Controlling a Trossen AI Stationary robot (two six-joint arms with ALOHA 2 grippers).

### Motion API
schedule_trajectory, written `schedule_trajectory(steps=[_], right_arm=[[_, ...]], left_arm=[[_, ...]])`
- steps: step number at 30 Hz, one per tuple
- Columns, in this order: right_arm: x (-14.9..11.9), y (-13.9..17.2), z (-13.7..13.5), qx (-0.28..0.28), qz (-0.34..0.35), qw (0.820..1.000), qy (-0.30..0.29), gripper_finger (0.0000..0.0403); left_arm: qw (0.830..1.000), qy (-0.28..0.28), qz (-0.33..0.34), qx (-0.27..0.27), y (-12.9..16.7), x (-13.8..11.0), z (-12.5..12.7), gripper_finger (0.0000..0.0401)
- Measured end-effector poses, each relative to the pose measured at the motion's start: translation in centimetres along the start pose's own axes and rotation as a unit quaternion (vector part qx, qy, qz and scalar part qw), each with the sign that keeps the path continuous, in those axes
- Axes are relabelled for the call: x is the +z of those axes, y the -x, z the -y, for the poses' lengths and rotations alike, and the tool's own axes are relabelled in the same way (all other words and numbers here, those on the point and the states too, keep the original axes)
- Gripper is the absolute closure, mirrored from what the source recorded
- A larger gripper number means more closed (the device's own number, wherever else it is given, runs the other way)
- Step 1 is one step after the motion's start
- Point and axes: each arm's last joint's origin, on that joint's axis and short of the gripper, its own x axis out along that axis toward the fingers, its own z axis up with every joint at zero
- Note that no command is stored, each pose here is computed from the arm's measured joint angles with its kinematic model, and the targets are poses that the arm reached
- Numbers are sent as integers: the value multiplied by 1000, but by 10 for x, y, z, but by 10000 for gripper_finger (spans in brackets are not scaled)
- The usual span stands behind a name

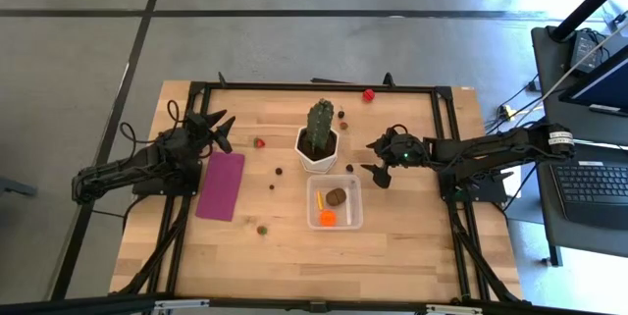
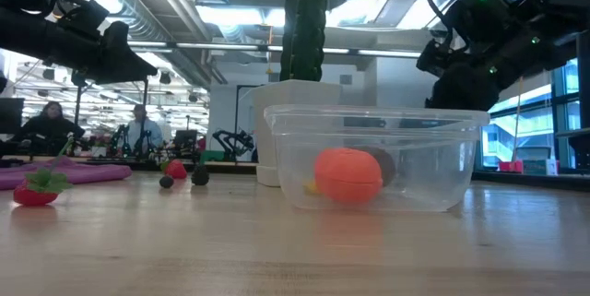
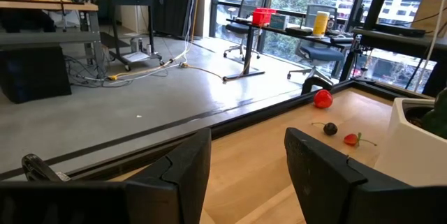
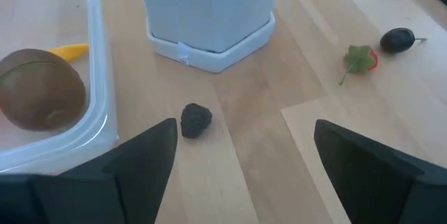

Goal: Pick and placing Produce into tupperware
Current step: Put the blackberry into the transparent bin

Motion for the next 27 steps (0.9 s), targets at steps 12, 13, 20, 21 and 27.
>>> schedule_trajectory(steps=[12, 13, 20, 21, 27], right_arm=[[-2, 0, 0, 2, 26, 1000, 6, 66], [-4, 0, 0, 2, 30, 1000, 2, 66], [-17, 0, 1, 3, 34, 999, -7, 66], [-18, 0, 2, 3, 33, 999, -6, 66], [-22, 0, 2, 3, 27, 1000, -3, 66]], left_arm=[[1000, 0, 0, 0, 0, 0, 0, 225], [1000, 0, 0, 0, 0, 0, 0, 225], [1000, 0, 0, 0, 0, 0, 0, 225], [1000, 0, 0, 0, 0, 0, 0, 225], [1000, 0, 0, 0, 0, 0, 0, 225]])
